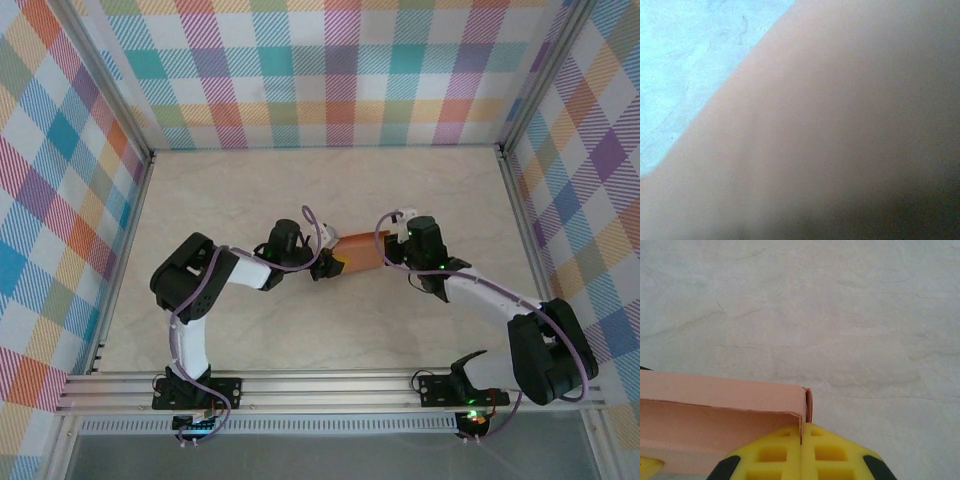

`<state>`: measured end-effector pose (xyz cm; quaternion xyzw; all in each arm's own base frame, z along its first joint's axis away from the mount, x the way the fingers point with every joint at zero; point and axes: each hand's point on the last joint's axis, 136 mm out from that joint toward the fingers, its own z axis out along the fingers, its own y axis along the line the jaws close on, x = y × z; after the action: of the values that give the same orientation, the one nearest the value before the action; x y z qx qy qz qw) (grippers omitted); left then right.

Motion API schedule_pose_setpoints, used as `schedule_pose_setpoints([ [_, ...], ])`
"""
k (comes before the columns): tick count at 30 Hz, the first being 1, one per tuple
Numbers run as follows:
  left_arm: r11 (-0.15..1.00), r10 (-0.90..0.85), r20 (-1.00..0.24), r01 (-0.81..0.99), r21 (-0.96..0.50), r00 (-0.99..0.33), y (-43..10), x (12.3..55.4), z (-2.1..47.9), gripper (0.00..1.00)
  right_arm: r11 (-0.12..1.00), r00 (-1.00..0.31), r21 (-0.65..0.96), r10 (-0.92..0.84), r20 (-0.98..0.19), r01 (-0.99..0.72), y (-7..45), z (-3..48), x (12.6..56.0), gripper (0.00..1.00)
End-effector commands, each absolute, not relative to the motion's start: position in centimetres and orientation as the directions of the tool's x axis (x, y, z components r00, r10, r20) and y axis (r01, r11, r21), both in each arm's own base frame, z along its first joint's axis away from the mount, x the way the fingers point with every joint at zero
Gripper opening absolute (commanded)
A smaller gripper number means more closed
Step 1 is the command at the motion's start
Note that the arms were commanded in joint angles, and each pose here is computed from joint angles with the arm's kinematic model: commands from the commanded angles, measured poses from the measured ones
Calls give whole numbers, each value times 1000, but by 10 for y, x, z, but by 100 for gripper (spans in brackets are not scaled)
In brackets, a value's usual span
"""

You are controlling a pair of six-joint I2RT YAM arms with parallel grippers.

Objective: Fold the paper box

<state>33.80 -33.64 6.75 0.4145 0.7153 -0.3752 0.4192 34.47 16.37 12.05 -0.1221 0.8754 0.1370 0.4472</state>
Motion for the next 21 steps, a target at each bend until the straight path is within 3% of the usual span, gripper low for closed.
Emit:
schedule_pose_setpoints([
  [1, 606, 351, -756, 750, -266, -552, -296, 344, -8, 47, 897, -655, 165, -163, -738, -409, 180, 87, 312, 0],
  [7, 608, 325, -779, 749, -263, -537, -295, 344, -1, 76, 900, -655, 125, -202, -728, -417, 184, 82, 307, 0],
  [15, 622, 284, -821, 747, -236, -496, -291, 346, 32, 99, 917, -654, 77, -219, -724, -392, 179, 81, 307, 0],
  [21, 647, 266, -827, 728, -227, -495, -287, 350, 58, 100, 924, -653, 42, -235, -720, -379, 180, 82, 309, 0],
])
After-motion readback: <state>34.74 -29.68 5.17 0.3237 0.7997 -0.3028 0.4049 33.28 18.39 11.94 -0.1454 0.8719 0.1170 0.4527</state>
